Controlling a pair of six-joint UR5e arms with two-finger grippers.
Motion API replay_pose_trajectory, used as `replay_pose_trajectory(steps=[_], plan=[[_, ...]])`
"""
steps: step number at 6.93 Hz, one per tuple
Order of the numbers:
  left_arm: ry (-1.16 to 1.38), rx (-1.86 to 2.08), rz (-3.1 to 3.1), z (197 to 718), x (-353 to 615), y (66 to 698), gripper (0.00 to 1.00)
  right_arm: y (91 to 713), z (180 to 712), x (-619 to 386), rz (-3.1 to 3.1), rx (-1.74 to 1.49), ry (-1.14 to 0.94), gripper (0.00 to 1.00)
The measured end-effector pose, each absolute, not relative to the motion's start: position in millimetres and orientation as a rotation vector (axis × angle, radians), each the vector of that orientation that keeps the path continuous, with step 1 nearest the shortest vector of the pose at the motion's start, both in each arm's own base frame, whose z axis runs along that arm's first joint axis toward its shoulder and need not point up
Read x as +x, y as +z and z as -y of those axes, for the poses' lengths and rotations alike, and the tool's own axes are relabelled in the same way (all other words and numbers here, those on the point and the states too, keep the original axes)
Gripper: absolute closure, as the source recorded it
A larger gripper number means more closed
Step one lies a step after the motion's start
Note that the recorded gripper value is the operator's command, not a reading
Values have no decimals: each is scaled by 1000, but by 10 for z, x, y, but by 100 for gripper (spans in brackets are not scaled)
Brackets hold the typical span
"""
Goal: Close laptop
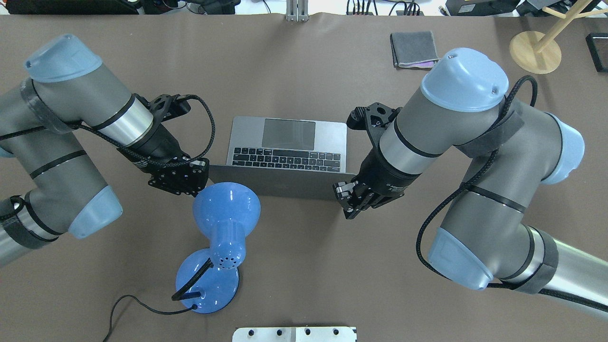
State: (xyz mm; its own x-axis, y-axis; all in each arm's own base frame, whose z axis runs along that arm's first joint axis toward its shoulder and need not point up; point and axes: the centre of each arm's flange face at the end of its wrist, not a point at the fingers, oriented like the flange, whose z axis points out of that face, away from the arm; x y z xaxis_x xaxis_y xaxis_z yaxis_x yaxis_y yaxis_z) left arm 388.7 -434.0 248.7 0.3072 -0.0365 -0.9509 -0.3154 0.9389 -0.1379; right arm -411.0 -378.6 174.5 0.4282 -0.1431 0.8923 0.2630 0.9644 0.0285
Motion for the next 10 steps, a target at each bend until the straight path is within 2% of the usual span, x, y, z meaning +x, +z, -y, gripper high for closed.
replay_pose_trajectory(steps=[6,10], plan=[[189,-276,-1250,4456,4152,2232,100,1824,4435,-4150,1130,-40,-180,100],[98,-173,-1228,5065,4154,2099,100,1848,4805,-4111,1126,-21,-130,100]])
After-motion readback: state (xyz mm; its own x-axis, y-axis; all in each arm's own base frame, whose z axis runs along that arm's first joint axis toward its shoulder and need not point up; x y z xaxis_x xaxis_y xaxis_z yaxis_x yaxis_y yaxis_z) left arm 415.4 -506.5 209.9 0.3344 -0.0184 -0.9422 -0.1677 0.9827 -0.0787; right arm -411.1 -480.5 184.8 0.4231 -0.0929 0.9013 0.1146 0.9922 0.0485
